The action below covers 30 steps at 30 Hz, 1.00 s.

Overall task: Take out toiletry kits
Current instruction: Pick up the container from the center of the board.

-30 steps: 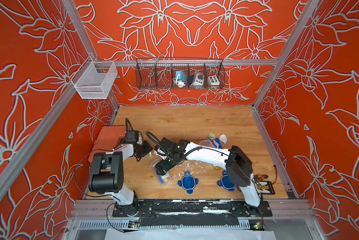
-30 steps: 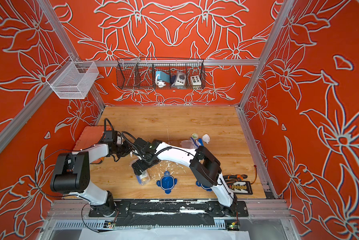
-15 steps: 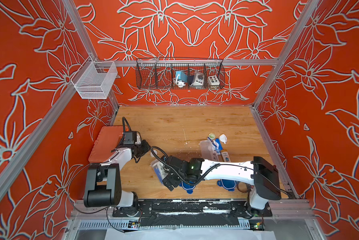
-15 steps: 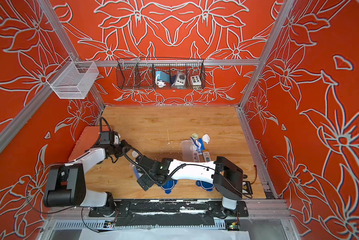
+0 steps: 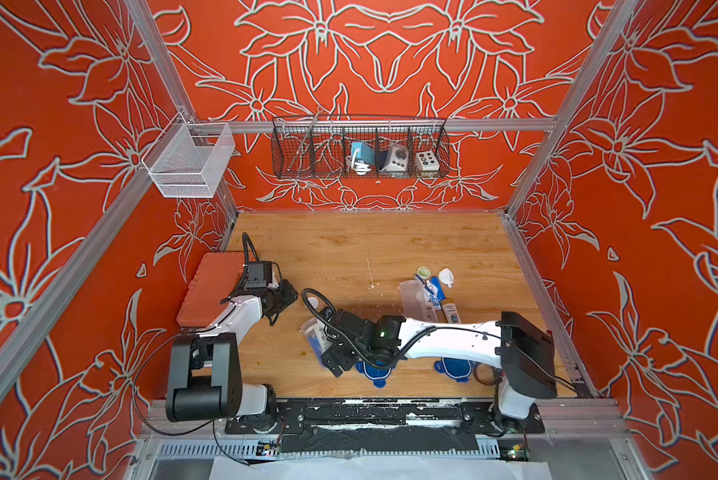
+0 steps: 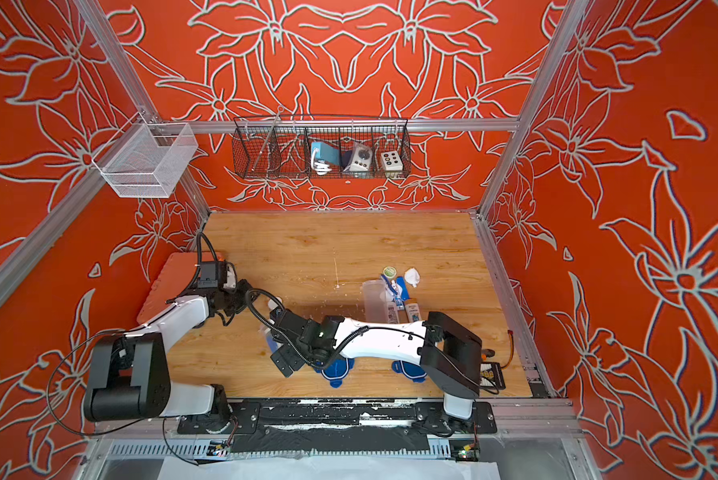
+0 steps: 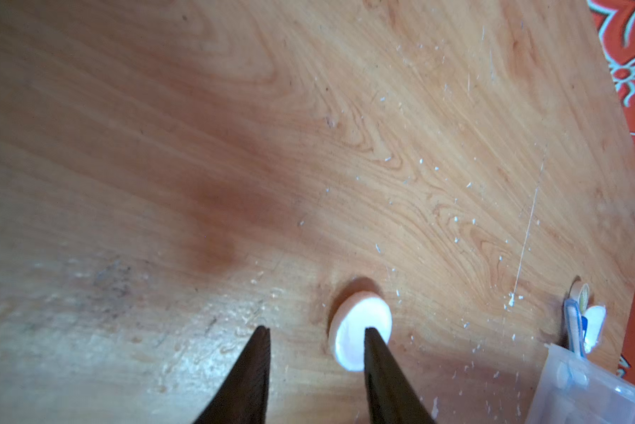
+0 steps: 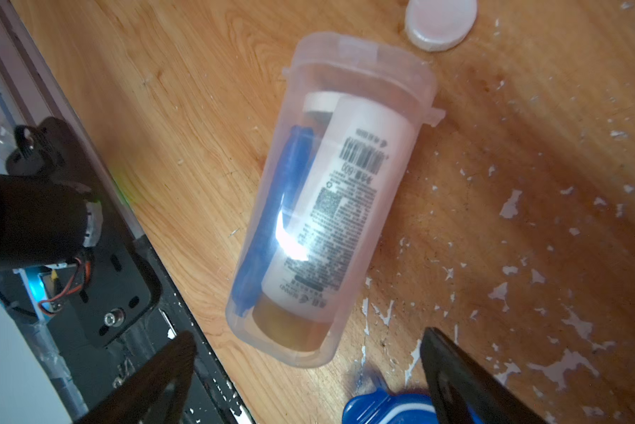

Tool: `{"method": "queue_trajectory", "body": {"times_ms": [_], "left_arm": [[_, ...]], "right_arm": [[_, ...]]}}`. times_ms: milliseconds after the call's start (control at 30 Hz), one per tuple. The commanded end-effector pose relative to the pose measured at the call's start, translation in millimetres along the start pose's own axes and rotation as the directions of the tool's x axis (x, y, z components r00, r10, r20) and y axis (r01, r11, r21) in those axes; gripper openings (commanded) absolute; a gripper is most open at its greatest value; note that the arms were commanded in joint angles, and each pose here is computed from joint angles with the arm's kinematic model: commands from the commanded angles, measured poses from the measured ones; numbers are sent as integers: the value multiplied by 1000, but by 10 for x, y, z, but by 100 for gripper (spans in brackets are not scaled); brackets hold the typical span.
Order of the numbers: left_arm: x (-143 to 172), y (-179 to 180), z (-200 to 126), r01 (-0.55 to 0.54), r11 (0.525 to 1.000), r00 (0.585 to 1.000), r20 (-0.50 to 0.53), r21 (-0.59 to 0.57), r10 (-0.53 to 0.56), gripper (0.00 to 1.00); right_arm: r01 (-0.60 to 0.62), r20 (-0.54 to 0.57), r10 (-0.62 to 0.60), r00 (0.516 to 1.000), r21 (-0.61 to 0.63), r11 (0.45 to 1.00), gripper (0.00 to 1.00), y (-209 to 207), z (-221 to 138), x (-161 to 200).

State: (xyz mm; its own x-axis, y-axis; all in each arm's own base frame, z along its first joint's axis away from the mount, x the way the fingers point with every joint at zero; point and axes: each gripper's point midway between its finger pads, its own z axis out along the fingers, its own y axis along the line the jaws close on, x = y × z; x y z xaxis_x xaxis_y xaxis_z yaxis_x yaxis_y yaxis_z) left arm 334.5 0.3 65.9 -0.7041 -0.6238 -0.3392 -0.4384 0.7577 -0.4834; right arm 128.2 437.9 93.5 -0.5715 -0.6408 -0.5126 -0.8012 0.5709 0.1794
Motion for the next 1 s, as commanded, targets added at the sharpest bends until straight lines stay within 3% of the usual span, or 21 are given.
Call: {"method": "queue_trajectory", "body": {"times_ms": [0, 133, 433, 600, 833, 967], "left_arm": [[-92, 83, 21, -5, 1000, 1000, 20, -13, 5, 37], [-30, 78, 62, 11, 1000, 1000, -3, 20, -11, 32], [51, 48, 99, 24, 998, 999, -34, 52, -23, 32], [101, 39, 131, 30, 998, 998, -54, 61, -27, 32], [212, -31, 192, 6, 998, 996, -94, 64, 0, 31], [238, -44, 200, -2, 998, 995, -101, 63, 8, 31]], "right_arm": [[57, -75, -55, 996, 23, 998, 98, 62, 180, 138], [73, -109, -65, 992, 74, 995, 98, 53, 269, 203], [61, -124, -47, 991, 109, 992, 98, 72, 426, 151], [47, -167, -17, 986, 179, 983, 93, -37, 486, 214], [35, -175, 1, 985, 201, 979, 89, -96, 491, 277], [35, -168, -1, 986, 201, 979, 82, -95, 457, 259]]}}
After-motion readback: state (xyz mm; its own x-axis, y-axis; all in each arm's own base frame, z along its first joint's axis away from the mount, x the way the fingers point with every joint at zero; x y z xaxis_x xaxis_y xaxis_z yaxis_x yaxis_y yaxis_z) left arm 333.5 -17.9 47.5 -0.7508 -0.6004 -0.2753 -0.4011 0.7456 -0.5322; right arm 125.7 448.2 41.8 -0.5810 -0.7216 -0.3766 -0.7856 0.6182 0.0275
